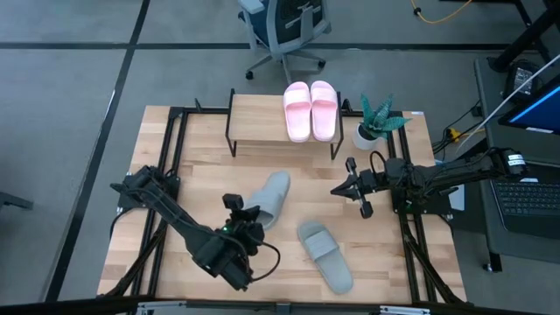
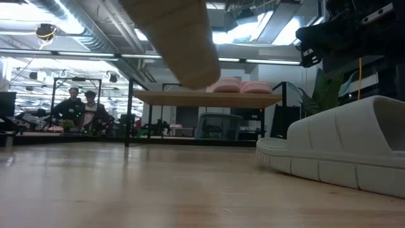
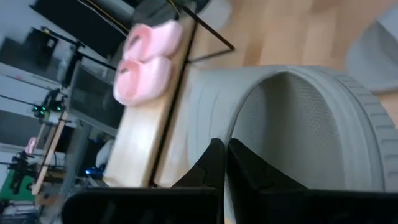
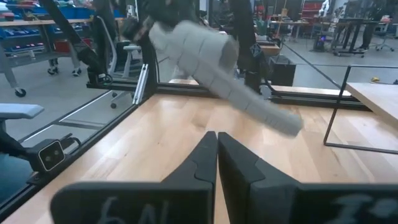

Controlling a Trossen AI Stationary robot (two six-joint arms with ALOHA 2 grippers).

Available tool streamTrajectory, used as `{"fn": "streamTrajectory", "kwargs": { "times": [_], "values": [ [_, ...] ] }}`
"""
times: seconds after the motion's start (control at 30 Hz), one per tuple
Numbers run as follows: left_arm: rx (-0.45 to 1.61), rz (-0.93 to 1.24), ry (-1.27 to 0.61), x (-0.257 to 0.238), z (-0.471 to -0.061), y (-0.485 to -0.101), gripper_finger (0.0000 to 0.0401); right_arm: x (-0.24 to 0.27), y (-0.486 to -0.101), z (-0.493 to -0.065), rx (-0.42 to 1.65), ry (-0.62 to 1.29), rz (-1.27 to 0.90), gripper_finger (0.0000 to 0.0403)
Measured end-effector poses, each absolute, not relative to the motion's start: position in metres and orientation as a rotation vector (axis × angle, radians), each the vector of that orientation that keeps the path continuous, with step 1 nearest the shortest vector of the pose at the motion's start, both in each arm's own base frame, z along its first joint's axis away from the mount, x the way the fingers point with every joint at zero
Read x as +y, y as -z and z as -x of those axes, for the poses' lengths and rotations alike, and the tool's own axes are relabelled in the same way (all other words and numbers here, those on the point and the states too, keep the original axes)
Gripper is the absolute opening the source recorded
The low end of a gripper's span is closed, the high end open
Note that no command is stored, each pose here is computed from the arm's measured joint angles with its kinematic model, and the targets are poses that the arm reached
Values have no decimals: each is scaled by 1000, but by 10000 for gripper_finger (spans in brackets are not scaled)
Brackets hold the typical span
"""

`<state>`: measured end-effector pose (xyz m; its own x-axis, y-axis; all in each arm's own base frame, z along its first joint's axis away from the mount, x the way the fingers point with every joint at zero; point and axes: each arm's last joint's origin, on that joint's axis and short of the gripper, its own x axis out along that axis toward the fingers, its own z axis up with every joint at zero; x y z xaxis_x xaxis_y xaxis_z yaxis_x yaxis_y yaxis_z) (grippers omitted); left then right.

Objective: Pick and place slides into the shelf
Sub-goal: Put the left gray slipper on the shelf

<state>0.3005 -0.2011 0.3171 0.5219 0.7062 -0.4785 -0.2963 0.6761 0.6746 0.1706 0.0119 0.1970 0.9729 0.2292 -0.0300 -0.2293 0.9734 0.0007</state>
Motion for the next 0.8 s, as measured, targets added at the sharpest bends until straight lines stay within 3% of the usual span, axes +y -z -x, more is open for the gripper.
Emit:
{"fn": "streamTrajectory", "kwargs": {
  "times": [0.27, 0.53, 0.8],
  "values": [
    [724, -602, -670, -183, -290, -350, 0, 12, -198, -171, 20, -232, 14, 17],
    [753, -696, -733, -149, -296, -365, 0, 16, -212, -155, -61, -389, 47, 17],
    [802, -753, -844, -104, -303, -379, 0, 15, -211, -141, -12, -398, 57, 17]
  ]
}}
